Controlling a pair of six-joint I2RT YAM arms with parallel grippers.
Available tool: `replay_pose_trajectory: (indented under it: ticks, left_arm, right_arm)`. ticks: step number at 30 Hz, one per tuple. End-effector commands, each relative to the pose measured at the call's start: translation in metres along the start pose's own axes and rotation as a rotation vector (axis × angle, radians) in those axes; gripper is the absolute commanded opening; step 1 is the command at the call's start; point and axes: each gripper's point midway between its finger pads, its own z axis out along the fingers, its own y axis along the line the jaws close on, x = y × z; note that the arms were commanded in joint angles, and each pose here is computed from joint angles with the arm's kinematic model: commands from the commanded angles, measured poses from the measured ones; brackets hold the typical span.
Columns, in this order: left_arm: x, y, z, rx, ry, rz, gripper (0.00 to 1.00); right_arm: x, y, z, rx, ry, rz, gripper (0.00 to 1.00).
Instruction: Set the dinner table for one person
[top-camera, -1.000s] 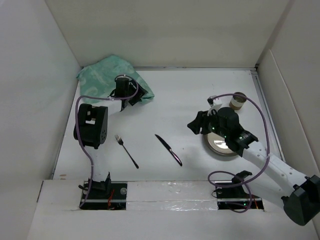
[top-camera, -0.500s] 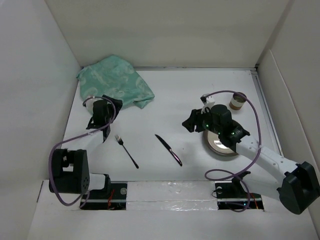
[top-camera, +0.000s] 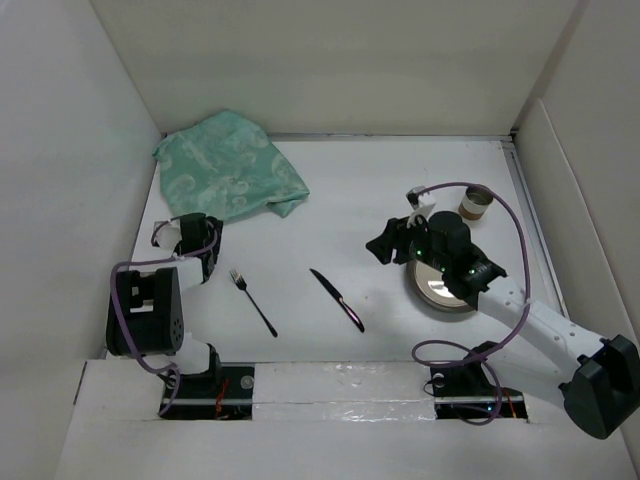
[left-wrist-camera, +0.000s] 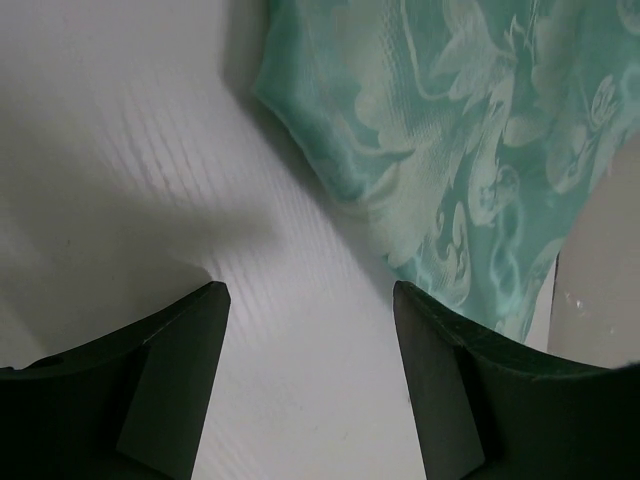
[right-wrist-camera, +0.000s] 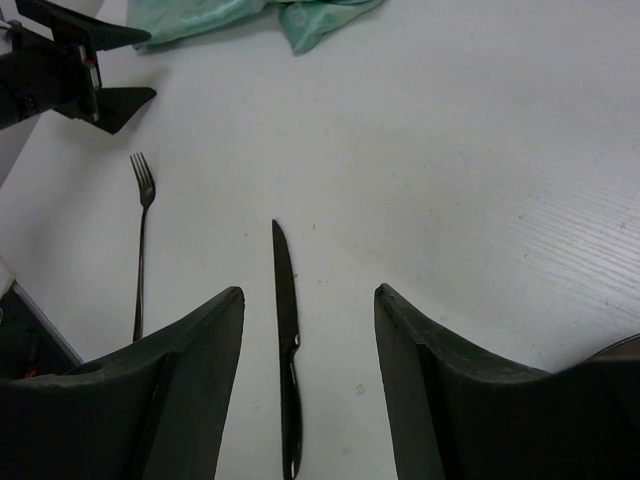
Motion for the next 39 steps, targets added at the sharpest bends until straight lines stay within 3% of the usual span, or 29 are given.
replay_pose_trajectory:
  ticks: [1,7,14,16,17,18,19,20,21,22,26,29,30,32,35,37,38,39]
  left_arm:
    - [-0.023,-0.005,0.014,-0.019,-0.065,-0.073,0.64]
    - [-0.030,-0.007,0.029,-0.078,-0.087,-0.075,0.63]
    - [-0.021,0.000,0.043,-0.111,-0.058,-0.106,0.53]
    - [-0.026,-0.005,0.044,-0.106,-0.080,-0.098,0.41]
    - [-0.028,-0.007,0.044,-0.101,-0.085,-0.080,0.29]
    - [-0.031,-0.013,0.044,-0.090,-0.093,-0.076,0.26]
    - [-0.034,-0.018,0.042,-0.078,-0.098,-0.067,0.22]
    - [-0.036,-0.022,0.041,-0.068,-0.102,-0.055,0.09]
    - [-0.041,-0.031,0.041,-0.055,-0.114,-0.027,0.05]
    - [-0.045,-0.036,0.039,-0.048,-0.123,-0.016,0.03]
    - [-0.061,-0.055,0.032,-0.040,-0.167,0.044,0.00]
    - [-0.068,-0.059,0.029,-0.026,-0.181,0.078,0.00]
    - [-0.068,-0.059,0.029,-0.025,-0.180,0.088,0.00]
    - [-0.065,-0.059,0.029,-0.018,-0.164,0.095,0.00]
    - [-0.049,-0.045,0.032,-0.041,-0.101,0.078,0.00]
    - [-0.045,-0.038,0.031,-0.055,-0.083,0.073,0.13]
    - [-0.041,-0.030,0.031,-0.066,-0.071,0.079,0.26]
    - [-0.039,-0.026,0.029,-0.072,-0.066,0.082,0.32]
  right_arm:
    - [-0.008,0.007,0.003,-0.031,-0.039,-0.012,0.60]
    - [-0.004,0.011,0.006,-0.047,-0.027,-0.005,0.60]
    - [-0.014,0.009,0.014,-0.027,-0.056,0.005,0.60]
    - [-0.013,0.007,0.024,-0.020,-0.044,0.016,0.58]
    - [-0.013,0.006,0.028,-0.019,-0.041,0.020,0.54]
    - [-0.011,0.005,0.033,-0.016,-0.034,0.033,0.50]
    - [-0.012,0.003,0.043,-0.015,-0.031,0.042,0.27]
    - [-0.012,0.004,0.050,-0.021,-0.030,0.049,0.13]
    - [-0.012,0.004,0.058,-0.026,-0.026,0.066,0.04]
    - [-0.014,0.007,0.066,-0.049,-0.028,0.070,0.00]
    - [-0.005,0.018,0.124,-0.087,0.025,0.132,0.00]
    - [-0.002,0.030,0.164,-0.086,0.023,0.164,0.35]
    - [-0.003,0.030,0.176,-0.061,0.008,0.173,0.52]
    - [0.003,0.032,0.211,-0.037,0.025,0.198,0.59]
    - [0.016,0.027,0.243,0.032,0.052,0.242,0.61]
    - [0.025,0.025,0.265,0.065,0.064,0.263,0.62]
    - [0.028,0.030,0.270,0.059,0.070,0.278,0.62]
    - [0.031,0.029,0.279,0.062,0.073,0.284,0.61]
